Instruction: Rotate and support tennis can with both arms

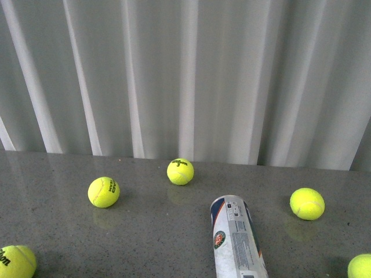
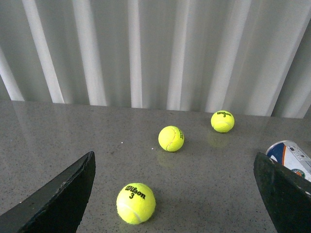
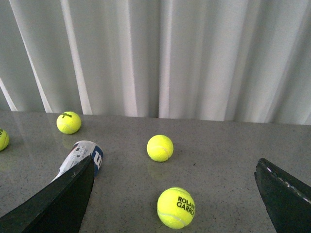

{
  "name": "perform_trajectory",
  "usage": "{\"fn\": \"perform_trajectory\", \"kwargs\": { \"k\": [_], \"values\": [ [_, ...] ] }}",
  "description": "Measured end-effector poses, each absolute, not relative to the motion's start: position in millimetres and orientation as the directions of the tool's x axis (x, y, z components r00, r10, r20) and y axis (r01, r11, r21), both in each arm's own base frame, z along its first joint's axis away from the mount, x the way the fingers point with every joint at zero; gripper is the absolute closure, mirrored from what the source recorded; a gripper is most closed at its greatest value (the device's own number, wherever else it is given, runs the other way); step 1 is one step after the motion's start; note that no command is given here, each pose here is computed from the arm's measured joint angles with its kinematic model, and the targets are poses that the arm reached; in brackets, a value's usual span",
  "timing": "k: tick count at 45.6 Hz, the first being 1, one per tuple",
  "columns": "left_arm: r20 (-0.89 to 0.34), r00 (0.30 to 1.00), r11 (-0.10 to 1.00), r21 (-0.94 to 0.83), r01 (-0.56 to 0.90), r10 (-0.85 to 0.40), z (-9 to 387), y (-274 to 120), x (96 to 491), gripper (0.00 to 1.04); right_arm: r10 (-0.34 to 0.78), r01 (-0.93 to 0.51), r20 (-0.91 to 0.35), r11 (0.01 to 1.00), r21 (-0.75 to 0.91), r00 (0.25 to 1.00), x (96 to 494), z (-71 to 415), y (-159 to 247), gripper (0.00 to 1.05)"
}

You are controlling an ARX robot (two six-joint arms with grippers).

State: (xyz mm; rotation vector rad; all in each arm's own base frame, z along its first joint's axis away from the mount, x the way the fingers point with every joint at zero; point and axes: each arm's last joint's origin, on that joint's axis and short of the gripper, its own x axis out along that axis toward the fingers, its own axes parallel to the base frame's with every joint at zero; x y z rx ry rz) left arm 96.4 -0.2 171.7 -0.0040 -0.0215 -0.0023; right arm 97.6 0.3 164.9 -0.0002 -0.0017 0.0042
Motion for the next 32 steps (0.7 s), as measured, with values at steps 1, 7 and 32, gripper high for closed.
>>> {"fn": "perform_trajectory", "kwargs": {
  "k": [1, 7, 32],
  "values": [
    [0.022, 1.0, 1.0, -0.004, 0.002, -0.002, 171.7, -0.2, 96.4, 0.07, 0.004, -0.004, 0.002, 1.0, 0.0, 1.0, 97.6, 164.9, 0.3, 0.07],
    [0.022, 1.0, 1.0, -0.004, 0.002, -0.002, 171.7, -0.2, 96.4, 0.07, 0.004, -0.004, 0.002, 1.0, -0.001, 1.0, 97.6, 164.9, 0.3, 0.07],
    [0.022, 1.0, 1.0, -0.004, 0.002, -0.002, 171.7, -0.2, 96.4, 0.07, 0.004, -0.004, 0.002, 1.0, -0.001, 1.0, 97.6, 164.9, 0.3, 0.07]
  ]
}}
